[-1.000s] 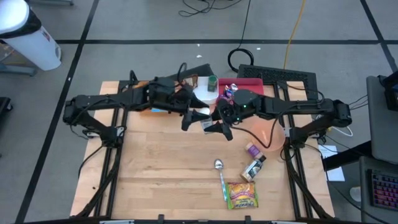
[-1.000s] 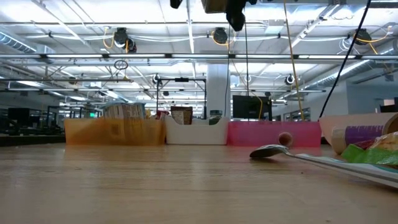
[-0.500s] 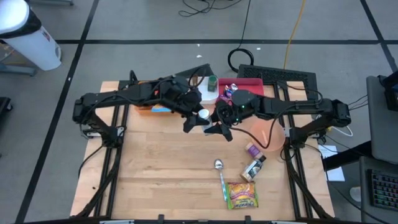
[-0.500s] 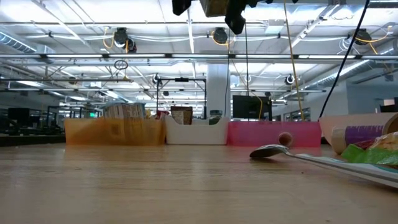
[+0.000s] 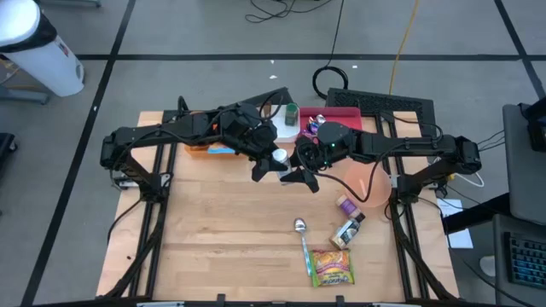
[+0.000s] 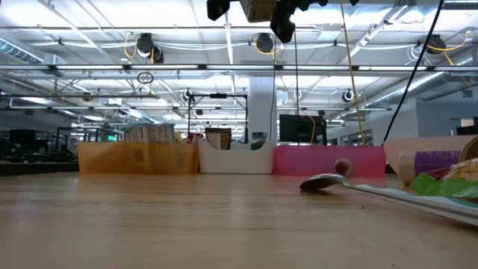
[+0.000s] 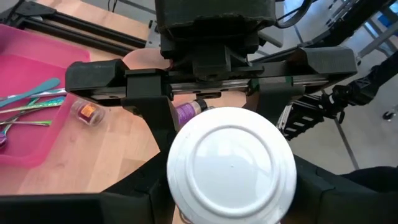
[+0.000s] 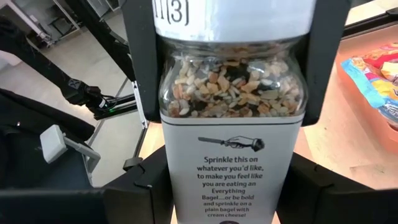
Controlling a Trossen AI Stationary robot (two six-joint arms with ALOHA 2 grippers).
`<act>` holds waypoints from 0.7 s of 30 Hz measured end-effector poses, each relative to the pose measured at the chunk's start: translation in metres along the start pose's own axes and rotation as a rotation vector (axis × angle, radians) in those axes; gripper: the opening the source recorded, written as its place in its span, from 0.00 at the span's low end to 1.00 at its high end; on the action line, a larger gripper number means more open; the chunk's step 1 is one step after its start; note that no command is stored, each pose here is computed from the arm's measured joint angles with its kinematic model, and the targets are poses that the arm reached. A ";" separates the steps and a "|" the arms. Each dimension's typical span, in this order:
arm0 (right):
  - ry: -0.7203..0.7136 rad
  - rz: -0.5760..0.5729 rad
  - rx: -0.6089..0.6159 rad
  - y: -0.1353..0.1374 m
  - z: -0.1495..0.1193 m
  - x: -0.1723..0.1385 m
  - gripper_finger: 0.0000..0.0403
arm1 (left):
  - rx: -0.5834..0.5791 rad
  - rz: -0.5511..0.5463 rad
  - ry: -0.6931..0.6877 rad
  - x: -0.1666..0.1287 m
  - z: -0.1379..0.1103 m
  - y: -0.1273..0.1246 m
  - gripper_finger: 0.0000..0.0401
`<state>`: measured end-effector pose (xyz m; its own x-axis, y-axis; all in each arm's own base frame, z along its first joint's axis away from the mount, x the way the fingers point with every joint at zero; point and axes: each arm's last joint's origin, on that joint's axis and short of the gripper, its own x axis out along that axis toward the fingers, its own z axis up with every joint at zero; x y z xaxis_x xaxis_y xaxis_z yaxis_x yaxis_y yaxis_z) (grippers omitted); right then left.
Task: Pick & Place Food Item
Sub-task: Put the white seasoning bottle into the white bin
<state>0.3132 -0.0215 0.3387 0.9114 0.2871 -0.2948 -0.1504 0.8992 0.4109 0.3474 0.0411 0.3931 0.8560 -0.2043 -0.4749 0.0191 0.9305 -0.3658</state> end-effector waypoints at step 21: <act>-0.080 -0.037 -0.061 -0.004 0.015 -0.026 0.86 | 0.085 0.108 -0.047 -0.050 0.029 0.004 0.51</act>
<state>0.2959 -0.0373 0.3573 0.9442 0.2282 -0.2376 -0.1368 0.9277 0.3473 0.3193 0.0640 0.4382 0.8789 -0.0891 -0.4687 -0.0320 0.9692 -0.2443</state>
